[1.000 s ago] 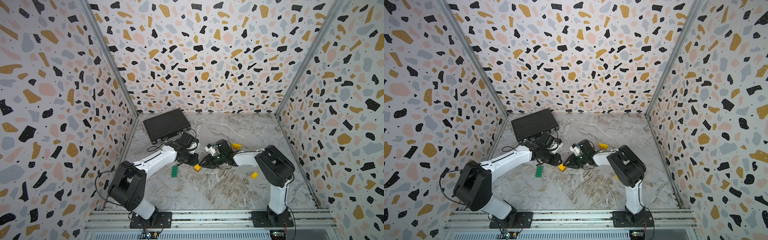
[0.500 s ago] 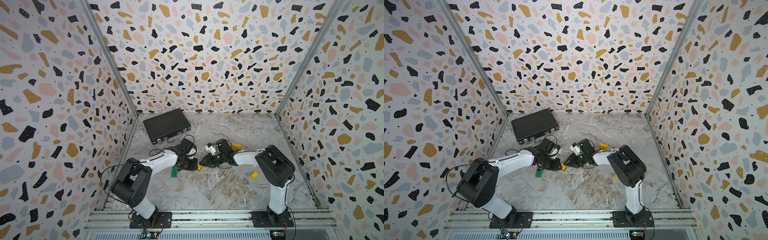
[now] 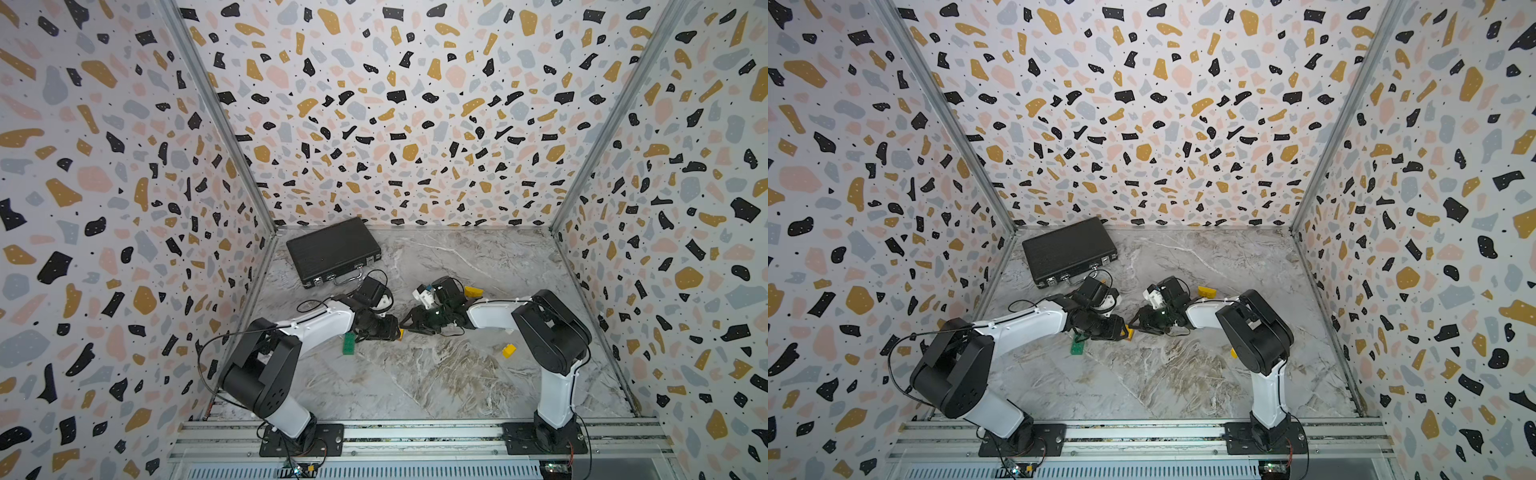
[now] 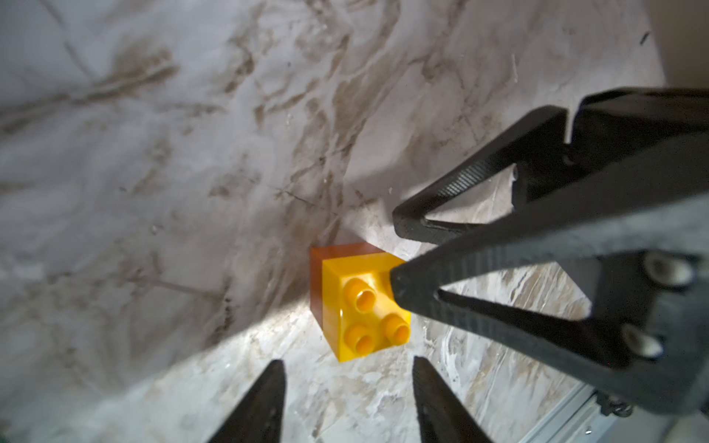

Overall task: Assemble an ice cream with lego
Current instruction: Assemble the lego brick with the lego brick.

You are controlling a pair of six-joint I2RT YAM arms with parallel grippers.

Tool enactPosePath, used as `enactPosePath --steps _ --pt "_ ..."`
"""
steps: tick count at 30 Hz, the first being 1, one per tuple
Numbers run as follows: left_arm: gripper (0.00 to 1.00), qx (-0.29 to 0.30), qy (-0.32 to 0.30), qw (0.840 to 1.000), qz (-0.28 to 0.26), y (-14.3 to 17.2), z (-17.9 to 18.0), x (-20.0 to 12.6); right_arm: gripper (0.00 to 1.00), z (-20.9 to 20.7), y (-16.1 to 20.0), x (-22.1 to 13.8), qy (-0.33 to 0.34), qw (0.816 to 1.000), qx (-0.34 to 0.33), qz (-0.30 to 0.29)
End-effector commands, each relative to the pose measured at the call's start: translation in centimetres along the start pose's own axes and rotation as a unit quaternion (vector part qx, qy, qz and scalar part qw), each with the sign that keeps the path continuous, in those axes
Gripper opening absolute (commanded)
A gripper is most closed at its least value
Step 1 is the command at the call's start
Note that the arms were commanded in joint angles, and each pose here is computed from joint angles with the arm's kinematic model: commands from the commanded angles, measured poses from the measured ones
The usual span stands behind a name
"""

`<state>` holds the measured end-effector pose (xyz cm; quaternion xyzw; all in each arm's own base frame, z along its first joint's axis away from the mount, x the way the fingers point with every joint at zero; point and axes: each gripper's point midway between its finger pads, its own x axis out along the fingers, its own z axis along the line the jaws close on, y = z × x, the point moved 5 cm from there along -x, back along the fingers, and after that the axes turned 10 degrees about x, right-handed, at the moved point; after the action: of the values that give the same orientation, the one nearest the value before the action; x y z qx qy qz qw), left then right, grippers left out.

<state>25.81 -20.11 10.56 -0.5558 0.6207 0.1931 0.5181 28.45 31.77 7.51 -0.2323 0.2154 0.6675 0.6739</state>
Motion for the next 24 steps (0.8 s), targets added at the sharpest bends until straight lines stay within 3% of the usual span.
enactPosePath --steps 1,6,8,13,16,18,21,24 --pt "0.68 0.012 0.005 0.999 -0.038 -1.5 -1.2 -2.2 0.54 -0.8 0.6 -0.9 0.034 0.999 0.017 -0.009" --pt "0.78 0.032 0.015 0.998 -0.061 -2.6 -2.4 -4.6 0.58 -0.2 0.5 -1.9 0.035 0.999 0.015 -0.038" --pt "0.94 0.051 0.024 0.996 -0.067 -2.6 -3.3 -6.3 0.61 0.3 0.5 -3.0 0.033 0.997 0.012 -0.063" --pt "0.99 0.118 -0.026 0.991 -0.063 -0.6 -3.6 -11.0 0.68 2.2 0.8 -8.2 0.081 0.986 -0.020 -0.141" --pt "0.99 0.130 -0.076 0.987 -0.058 1.0 -2.5 -11.9 0.72 1.1 1.6 -12.6 0.181 0.963 -0.018 -0.198" --pt "0.99 0.132 -0.098 0.984 -0.069 1.8 -1.7 -11.7 0.72 -1.0 2.6 -15.9 0.267 0.935 0.004 -0.234" --pt "1.00 0.129 -0.101 0.984 -0.074 3.0 -1.0 -10.7 0.74 -4.6 4.7 -19.9 0.364 0.893 0.051 -0.259" --pt "0.99 0.136 -0.095 0.984 -0.060 3.5 -1.4 -10.2 0.74 -7.2 6.8 -22.3 0.414 0.867 0.099 -0.258"
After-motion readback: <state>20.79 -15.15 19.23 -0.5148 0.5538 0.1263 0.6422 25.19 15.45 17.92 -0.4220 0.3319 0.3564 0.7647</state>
